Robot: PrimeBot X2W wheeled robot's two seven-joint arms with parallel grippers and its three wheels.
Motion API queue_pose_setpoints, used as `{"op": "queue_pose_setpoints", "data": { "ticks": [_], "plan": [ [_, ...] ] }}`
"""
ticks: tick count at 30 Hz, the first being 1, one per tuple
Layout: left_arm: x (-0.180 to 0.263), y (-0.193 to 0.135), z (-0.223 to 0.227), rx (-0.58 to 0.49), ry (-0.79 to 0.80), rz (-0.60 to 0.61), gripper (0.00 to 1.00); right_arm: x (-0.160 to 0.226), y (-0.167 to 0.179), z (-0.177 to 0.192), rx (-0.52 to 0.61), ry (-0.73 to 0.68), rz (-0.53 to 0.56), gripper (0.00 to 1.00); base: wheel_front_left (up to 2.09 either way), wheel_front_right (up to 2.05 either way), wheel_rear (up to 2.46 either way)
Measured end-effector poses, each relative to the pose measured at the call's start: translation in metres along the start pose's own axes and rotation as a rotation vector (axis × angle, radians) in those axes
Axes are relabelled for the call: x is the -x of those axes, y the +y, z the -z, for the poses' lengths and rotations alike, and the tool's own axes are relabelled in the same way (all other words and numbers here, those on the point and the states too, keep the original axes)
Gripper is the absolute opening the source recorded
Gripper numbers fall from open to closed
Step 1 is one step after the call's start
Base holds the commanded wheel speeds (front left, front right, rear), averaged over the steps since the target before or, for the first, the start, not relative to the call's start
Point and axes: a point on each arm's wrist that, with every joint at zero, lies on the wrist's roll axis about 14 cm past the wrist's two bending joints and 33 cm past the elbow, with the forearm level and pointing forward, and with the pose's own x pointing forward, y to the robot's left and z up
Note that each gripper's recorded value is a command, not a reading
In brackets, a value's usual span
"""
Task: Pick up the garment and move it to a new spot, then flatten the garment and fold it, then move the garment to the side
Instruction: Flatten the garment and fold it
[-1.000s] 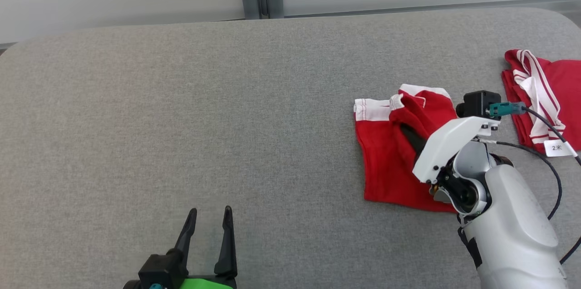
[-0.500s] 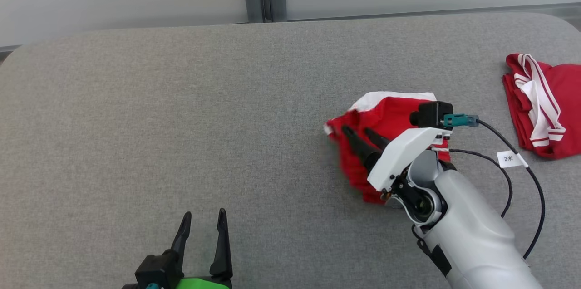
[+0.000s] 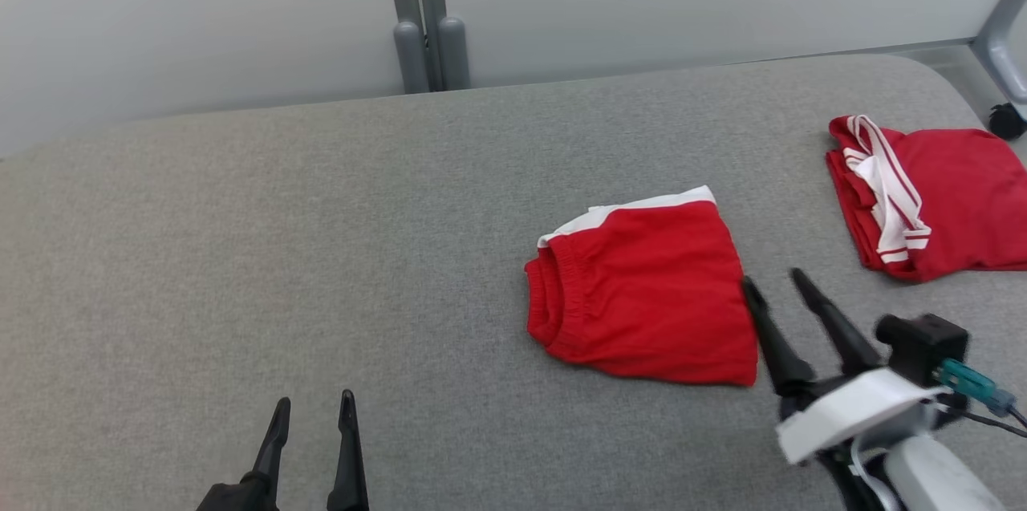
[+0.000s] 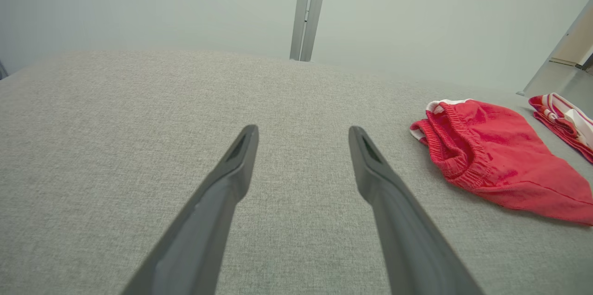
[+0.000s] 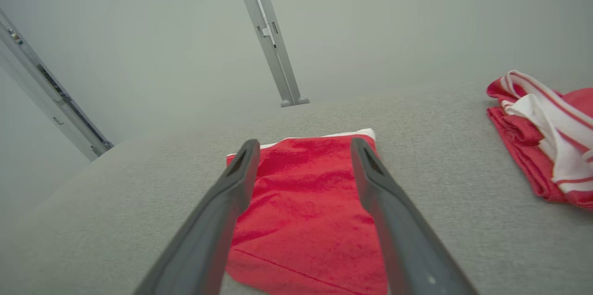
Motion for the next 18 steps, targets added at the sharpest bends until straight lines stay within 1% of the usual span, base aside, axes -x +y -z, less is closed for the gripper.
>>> {"op": "queue_pose_setpoints", "data": {
  "ticks": [2,3,5,6,8,10,12,13,16,18],
  "plan": [
    [-0.001,-0.005,-0.005,-0.01,-0.016,0.03,1.0,0.02,-0.034,-0.005,0.123,-0.007,0.09,1.0,0.0,0.0,0.0],
    [-0.001,-0.007,-0.008,-0.014,-0.025,0.043,1.0,0.028,-0.046,-0.009,0.148,-0.015,0.13,1.0,0.0,0.0,0.0],
    [-0.002,-0.011,-0.014,-0.025,-0.046,0.073,1.0,0.046,-0.068,-0.025,0.283,-0.037,0.194,1.0,0.0,0.0,0.0],
    [-0.003,-0.012,-0.017,-0.023,-0.055,0.083,1.0,0.055,-0.078,-0.033,0.31,-0.054,0.235,1.0,0.0,0.0,0.0],
    [-0.004,-0.014,-0.024,-0.034,-0.076,0.101,1.0,0.071,-0.088,-0.039,0.371,-0.054,0.279,1.0,0.0,0.0,0.0],
    [-0.004,-0.015,-0.026,-0.038,-0.084,0.111,1.0,0.084,-0.098,-0.044,0.405,-0.059,0.326,1.0,0.0,0.0,0.0],
    [-0.001,-0.014,-0.022,-0.049,-0.071,0.115,1.0,0.091,-0.1,-0.049,0.434,-0.066,0.343,1.0,0.0,0.0,0.0],
    [0.0,-0.013,-0.018,-0.049,-0.059,0.117,1.0,0.095,-0.102,-0.046,0.43,-0.059,0.353,1.0,0.0,0.0,0.0],
    [0.004,-0.01,-0.013,-0.057,-0.044,0.12,1.0,0.1,-0.102,-0.037,0.43,-0.032,0.354,1.0,0.0,0.0,0.0],
    [0.005,-0.006,-0.013,-0.061,-0.045,0.109,1.0,0.097,-0.098,-0.031,0.429,-0.014,0.333,1.0,0.0,0.0,0.0]
  ]
}}
